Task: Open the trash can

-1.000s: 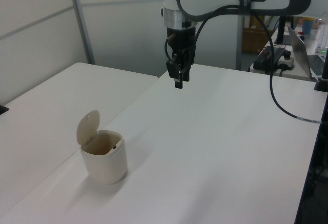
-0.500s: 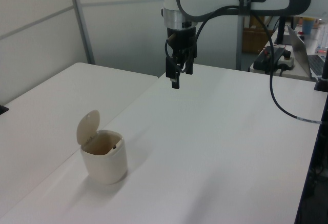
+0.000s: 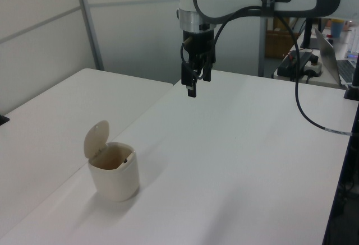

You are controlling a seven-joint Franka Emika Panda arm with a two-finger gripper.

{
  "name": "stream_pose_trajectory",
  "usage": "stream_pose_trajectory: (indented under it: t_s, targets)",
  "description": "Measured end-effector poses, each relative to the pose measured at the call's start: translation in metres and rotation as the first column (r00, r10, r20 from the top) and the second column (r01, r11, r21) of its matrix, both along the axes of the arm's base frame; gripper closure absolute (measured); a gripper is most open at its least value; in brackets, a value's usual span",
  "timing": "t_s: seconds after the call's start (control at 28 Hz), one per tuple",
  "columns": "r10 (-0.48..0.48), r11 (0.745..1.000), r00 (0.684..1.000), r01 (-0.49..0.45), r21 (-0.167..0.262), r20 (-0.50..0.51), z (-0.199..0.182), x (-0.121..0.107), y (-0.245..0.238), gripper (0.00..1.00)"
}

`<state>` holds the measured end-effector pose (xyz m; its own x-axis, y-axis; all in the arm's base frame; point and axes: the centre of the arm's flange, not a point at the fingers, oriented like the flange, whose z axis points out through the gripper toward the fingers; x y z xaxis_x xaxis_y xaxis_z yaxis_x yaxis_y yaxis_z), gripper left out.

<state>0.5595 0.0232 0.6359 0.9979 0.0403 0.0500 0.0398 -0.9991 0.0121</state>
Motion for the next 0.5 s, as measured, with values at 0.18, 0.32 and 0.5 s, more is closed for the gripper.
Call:
stream_pose_trajectory:
  t_s: [0.18,0.32,0.5]
  targets:
    - [-0.003,1.0,1.0,0.003,0.003,0.0,0.0001,0.0,-0.0011,0.0]
    - [-0.007,1.0,1.0,0.007,0.005,0.0,0.0001,0.0001,-0.0033,0.0]
    - [-0.013,1.0,1.0,0.013,0.014,0.001,0.0007,-0.0001,-0.0057,0.0]
